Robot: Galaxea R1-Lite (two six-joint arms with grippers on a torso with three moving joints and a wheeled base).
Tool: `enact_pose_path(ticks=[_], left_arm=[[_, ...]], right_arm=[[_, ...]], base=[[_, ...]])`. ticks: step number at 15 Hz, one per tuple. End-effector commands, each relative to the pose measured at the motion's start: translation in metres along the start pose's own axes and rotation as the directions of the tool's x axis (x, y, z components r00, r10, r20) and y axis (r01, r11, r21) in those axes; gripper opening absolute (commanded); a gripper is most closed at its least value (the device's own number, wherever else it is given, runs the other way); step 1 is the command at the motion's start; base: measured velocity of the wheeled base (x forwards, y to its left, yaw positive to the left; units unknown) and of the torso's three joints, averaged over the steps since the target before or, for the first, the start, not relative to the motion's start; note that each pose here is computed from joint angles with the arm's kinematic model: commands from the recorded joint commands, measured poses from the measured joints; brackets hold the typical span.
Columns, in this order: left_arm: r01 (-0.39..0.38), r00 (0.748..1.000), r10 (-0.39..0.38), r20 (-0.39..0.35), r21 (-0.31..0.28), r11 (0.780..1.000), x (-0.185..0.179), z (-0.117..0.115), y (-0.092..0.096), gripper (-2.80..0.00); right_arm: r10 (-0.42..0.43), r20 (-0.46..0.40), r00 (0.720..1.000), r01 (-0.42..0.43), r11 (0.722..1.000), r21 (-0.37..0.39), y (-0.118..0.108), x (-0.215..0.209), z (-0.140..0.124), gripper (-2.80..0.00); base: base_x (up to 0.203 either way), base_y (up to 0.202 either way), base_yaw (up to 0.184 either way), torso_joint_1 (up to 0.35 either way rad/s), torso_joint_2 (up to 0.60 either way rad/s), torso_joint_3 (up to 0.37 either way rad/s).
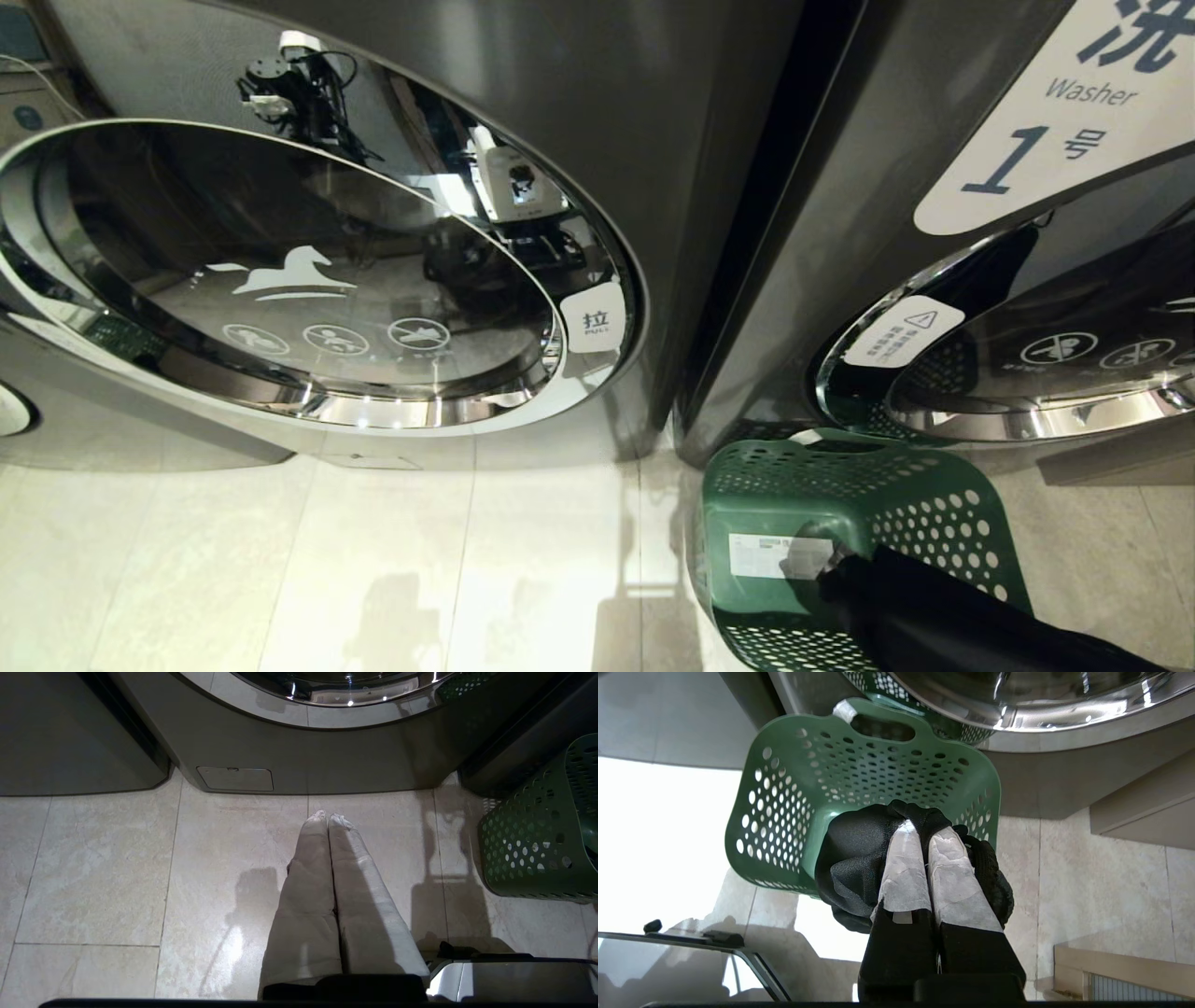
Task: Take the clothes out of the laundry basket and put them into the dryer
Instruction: Put the clothes in the dryer
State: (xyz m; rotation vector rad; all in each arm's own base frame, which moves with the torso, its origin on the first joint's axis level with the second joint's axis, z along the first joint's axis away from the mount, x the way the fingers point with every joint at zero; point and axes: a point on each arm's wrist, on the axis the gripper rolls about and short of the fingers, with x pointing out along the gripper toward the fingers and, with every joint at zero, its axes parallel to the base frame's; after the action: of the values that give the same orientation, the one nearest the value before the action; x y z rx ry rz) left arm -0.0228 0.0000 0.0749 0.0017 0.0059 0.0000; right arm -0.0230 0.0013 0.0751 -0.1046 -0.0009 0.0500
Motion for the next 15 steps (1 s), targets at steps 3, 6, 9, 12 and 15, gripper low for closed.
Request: enact_pose_path(ticks=[3,6,9,12,15], left_arm=[[0.000,1.000,0.000,-0.002,0.000,1.000,0.0001,-0.0005,0.0000,-2.80],[0.000,1.000,0.000,-0.002,0.000,1.000,0.0001,-0.0005,0.0000,-2.80],[0.000,1.000,0.000,-0.002,0.000,1.000,0.0001,-0.0005,0.0000,-2.80],[0.000,1.000,0.000,-0.002,0.000,1.000,0.0001,-0.0005,0.0000,-2.80],[0.000,1.000,0.000,-0.002,0.000,1.000,0.0001,-0.0005,0.0000,-2.80]], right_arm=[[0.001,-0.001,1.000,-0.001,1.000,-0.001,0.0000,0.0001,0.0001,-2.80],[0.001,-0.001,1.000,-0.001,1.000,-0.001,0.0000,0.0001,0.0001,-2.80],[0.001,-0.001,1.000,-0.001,1.000,-0.001,0.0000,0.0001,0.0001,-2.80],[0.001,-0.001,1.000,-0.001,1.000,-0.001,0.0000,0.0001,0.0001,-2.80],[0.001,-0.001,1.000,-0.001,1.000,-0.003,0.0000,0.0001,0.0002,-2.80]], base=[[0.000,0.000,0.000,0.004,0.00,0.203],[0.000,0.000,0.000,0.003,0.00,0.201],[0.000,0.000,0.000,0.003,0.00,0.208],[0.000,0.000,0.000,0.002,0.00,0.205],[0.000,0.000,0.000,0.002,0.00,0.195]])
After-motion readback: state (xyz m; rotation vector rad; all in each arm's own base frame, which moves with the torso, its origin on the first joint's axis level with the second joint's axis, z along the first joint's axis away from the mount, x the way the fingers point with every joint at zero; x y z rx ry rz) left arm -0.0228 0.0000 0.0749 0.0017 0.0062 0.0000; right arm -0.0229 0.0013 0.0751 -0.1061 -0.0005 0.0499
